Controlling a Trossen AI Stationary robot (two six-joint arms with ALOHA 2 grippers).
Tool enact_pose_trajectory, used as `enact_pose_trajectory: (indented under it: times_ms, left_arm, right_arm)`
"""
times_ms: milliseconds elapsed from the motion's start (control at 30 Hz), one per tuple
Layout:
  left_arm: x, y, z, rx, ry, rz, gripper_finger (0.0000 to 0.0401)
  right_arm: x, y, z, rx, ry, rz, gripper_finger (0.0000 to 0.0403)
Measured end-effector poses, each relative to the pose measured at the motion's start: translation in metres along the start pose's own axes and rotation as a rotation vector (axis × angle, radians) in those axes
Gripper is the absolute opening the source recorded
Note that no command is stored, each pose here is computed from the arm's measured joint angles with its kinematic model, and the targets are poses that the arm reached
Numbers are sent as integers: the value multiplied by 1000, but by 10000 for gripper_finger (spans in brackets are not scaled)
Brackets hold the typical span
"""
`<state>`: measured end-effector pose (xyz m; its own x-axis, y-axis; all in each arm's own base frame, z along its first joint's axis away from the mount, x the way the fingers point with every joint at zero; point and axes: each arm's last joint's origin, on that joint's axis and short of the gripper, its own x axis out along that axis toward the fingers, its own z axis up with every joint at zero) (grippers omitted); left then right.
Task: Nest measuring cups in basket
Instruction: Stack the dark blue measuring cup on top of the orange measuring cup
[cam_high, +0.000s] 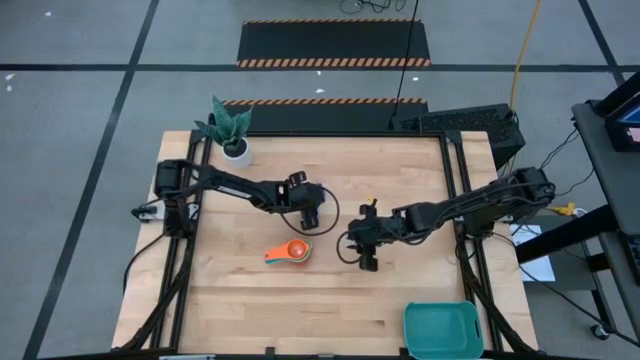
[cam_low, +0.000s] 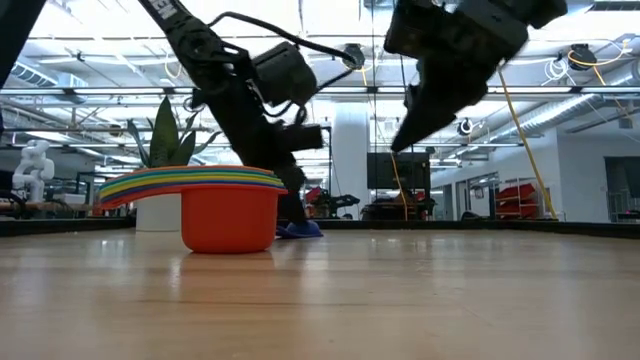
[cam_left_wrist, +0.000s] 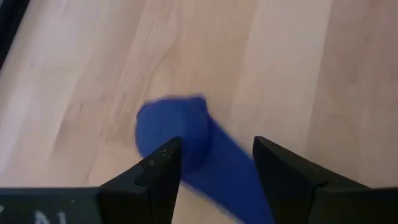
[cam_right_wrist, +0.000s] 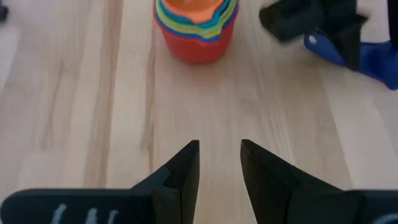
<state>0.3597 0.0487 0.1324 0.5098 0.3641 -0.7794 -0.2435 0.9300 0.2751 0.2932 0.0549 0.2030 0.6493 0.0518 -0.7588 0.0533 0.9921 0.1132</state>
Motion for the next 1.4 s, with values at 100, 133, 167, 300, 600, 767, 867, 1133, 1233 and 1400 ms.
enact_pose_trajectory:
  times_ms: [100, 133, 167, 300, 600, 767, 867, 1133, 1233, 1400]
  left_arm:
    - [8, -2, 4, 14, 16, 8, 202]
    - [12, -3, 6, 17, 8, 17, 202]
    - [15, -3, 7, 24, 10, 24, 202]
    - [27, -12, 17, 39, -40, 17, 202]
    - [16, -39, 44, 131, -136, -52, 202]
    - [1, -44, 57, 173, -110, -45, 202]
    - [-11, -44, 59, 213, -22, -55, 202]
    - [-41, -53, 56, 307, 91, -83, 202]
    - [-50, -63, 55, 371, 88, -79, 202]
    - [-60, -79, 50, 559, 95, -32, 202]
  right_arm:
    - [-9, -1, -1, 38, 10, -4, 112]
    - [-12, 0, 1, 53, -11, 0, 112]
    - [-14, 0, 2, 59, -21, 1, 112]
    - [-18, 2, 4, 58, -44, 15, 112]
    - [-18, 3, 3, 28, -35, 11, 112]
    - [-18, 3, 2, 27, -32, 11, 112]
    - [-18, 3, 2, 34, -26, 12, 112]
    - [-18, 1, -4, 51, 34, -6, 112]
    - [-18, 1, -6, 58, 58, -13, 112]
    - [-18, 1, -7, 58, 62, -14, 112]
